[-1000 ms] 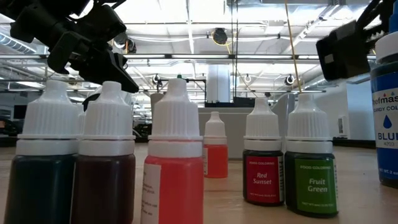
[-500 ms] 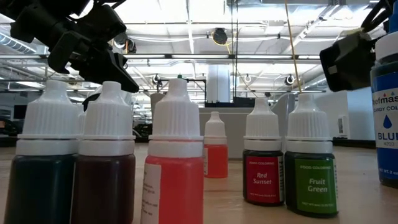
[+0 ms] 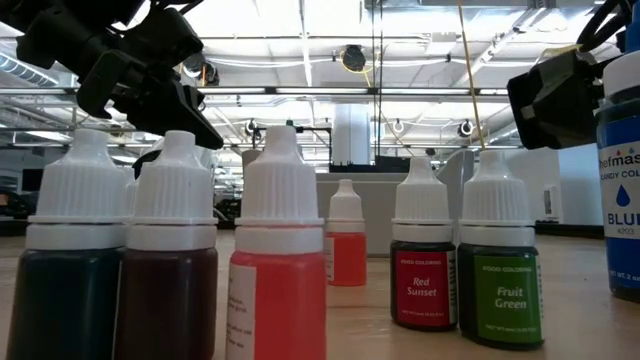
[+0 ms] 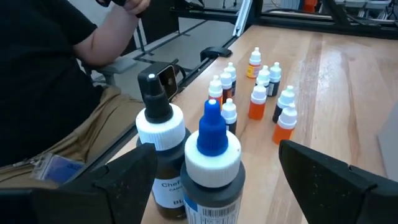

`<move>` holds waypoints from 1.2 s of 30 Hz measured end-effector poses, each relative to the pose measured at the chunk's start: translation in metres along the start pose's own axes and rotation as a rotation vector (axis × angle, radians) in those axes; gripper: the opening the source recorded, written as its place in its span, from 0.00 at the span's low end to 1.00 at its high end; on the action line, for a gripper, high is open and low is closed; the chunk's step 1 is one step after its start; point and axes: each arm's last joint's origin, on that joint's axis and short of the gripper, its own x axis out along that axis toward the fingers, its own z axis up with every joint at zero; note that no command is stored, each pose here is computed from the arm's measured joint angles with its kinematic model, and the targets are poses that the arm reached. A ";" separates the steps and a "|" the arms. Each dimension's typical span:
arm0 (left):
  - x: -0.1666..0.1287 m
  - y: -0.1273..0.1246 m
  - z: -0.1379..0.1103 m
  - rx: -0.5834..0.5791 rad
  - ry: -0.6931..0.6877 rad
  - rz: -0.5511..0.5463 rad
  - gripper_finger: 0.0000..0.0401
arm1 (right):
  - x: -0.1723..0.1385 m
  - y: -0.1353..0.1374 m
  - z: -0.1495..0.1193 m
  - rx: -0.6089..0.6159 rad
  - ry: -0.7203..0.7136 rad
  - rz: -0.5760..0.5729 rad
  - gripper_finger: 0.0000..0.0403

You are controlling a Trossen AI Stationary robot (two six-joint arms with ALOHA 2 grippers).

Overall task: Pick & Place food coloring
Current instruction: Put the large blue food coloring bottle into the bin

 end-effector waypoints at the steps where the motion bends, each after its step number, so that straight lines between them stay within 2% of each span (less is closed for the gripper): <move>1: 0.000 0.000 0.000 0.000 0.000 0.000 0.09 | 0.000 0.000 0.000 -0.001 0.002 -0.001 0.78; 25: 0.000 0.000 0.000 0.004 0.000 0.000 0.09 | 0.000 0.000 0.000 -0.022 0.002 0.001 0.46; 36: 0.000 0.000 0.000 0.005 0.000 0.000 0.09 | 0.001 -0.004 0.000 -0.051 -0.002 -0.039 0.27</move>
